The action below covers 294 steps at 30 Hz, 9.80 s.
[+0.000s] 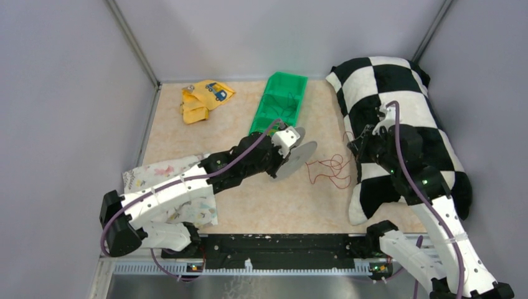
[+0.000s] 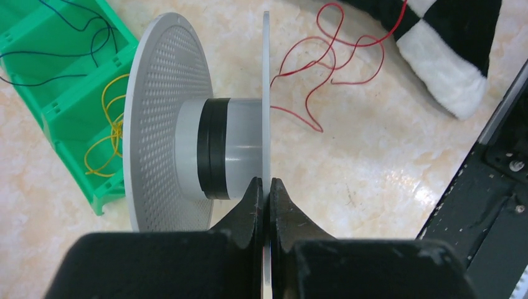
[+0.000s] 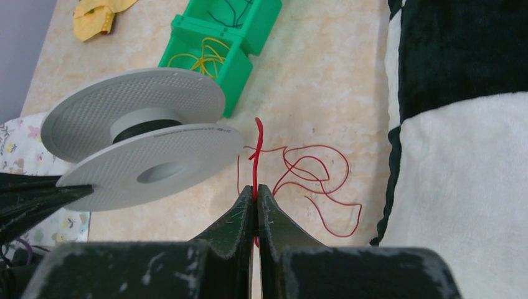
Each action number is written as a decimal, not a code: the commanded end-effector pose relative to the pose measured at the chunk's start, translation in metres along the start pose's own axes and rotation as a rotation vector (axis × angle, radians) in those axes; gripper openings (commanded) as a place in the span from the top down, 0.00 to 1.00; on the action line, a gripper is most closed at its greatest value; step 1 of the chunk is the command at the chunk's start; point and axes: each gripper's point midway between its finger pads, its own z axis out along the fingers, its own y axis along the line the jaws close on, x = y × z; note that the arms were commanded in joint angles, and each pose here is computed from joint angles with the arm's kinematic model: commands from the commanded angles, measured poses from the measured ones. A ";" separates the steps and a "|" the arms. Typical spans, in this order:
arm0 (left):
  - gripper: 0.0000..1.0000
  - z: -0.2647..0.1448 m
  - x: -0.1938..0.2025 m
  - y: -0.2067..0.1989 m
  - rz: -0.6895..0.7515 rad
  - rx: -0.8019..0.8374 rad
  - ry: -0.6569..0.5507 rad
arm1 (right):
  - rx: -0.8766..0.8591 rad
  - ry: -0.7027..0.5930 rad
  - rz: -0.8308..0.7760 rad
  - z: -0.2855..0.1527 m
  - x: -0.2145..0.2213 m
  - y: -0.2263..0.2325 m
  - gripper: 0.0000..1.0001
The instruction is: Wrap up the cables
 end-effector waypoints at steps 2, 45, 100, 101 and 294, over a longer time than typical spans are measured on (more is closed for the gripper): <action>1.00 -0.023 -0.030 0.011 0.119 0.105 -0.075 | -0.009 -0.031 0.013 -0.008 -0.002 0.000 1.00; 0.53 -0.002 0.017 0.021 0.147 0.291 0.104 | -0.134 -0.015 0.056 0.016 0.009 0.020 1.00; 0.02 -0.041 0.004 0.064 -0.164 0.234 0.112 | -0.814 -0.044 -0.688 0.046 -0.003 0.117 1.00; 0.02 -0.040 0.010 0.067 -0.149 0.217 0.119 | -0.852 -0.034 -0.707 0.043 0.000 0.120 1.00; 1.00 -0.168 -0.083 0.110 -0.496 -0.138 -0.384 | -0.447 0.056 -0.232 0.123 0.170 0.120 0.36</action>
